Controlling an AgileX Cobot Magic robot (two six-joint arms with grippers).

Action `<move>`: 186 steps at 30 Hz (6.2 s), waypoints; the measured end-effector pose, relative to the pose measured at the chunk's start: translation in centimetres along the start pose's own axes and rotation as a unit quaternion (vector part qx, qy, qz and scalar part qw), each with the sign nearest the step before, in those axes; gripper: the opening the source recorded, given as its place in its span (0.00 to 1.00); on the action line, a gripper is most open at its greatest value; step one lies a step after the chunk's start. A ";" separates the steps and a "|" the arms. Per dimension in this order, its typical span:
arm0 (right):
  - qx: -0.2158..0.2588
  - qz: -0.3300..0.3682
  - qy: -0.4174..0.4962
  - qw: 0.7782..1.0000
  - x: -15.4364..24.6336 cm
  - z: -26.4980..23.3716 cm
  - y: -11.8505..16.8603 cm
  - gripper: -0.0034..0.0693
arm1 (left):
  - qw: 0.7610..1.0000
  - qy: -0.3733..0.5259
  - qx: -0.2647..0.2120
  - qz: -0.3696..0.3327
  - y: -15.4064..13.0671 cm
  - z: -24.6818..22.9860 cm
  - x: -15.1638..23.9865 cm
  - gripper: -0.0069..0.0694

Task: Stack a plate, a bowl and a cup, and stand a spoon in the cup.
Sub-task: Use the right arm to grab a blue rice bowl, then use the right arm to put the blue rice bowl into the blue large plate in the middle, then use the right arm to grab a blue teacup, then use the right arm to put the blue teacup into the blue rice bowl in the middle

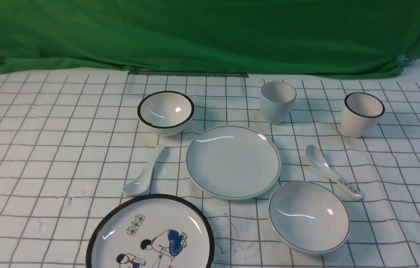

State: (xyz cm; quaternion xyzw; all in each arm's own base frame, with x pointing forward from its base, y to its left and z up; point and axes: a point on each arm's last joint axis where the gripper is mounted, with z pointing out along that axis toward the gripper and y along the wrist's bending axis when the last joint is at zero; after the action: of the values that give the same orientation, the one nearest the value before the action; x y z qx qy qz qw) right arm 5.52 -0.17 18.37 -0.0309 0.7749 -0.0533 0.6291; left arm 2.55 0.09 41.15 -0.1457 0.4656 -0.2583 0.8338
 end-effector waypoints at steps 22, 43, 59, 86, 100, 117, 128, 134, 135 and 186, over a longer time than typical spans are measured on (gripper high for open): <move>-0.007 0.248 -0.138 0.959 -2.4 -0.3 -0.5 0.37 | 0.636 0.749 -0.143 0.119 9.6 12.0 18.3 0.10; -0.095 0.160 0.239 0.953 -11.2 2.0 1.0 0.10 | 0.656 0.733 -0.136 0.120 10.0 12.0 18.9 0.10; -0.161 -0.006 0.478 0.864 -9.0 18.6 10.7 0.81 | 0.644 0.744 -0.136 0.114 9.9 11.7 18.9 0.10; -0.203 0.014 0.424 0.883 -14.6 26.4 14.6 0.17 | 0.626 0.763 -0.132 0.093 9.5 11.2 19.0 0.10; -0.237 0.043 0.476 0.846 -11.5 34.1 20.2 0.17 | 0.629 0.762 -0.124 0.095 9.4 11.3 19.0 0.10; -0.253 -0.017 0.386 0.887 -18.4 33.6 18.8 0.72 | 0.631 0.760 -0.119 0.097 9.4 11.4 19.0 0.10; -0.153 0.060 0.333 0.928 -16.4 41.2 11.9 0.74 | 0.633 0.760 -0.114 0.092 9.3 11.4 19.1 0.10; -0.149 0.063 0.356 0.920 -13.3 42.7 12.5 0.73 | 0.633 0.760 -0.114 0.092 9.3 11.4 19.1 0.10; -0.149 0.063 0.357 0.920 -13.2 42.7 12.6 0.73 | 0.633 0.760 -0.114 0.092 9.3 11.4 19.1 0.10; -0.222 -0.136 0.482 0.836 -14.3 32.9 24.5 0.19 | 0.638 0.757 -0.108 0.095 9.3 11.5 19.1 0.10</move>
State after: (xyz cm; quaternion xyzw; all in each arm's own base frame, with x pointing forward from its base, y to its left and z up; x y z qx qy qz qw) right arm 41.12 24.36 22.61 -0.2454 0.9592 0.0268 0.1381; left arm 23.36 -3.06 29.27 0.0566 0.9696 -0.1455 0.1882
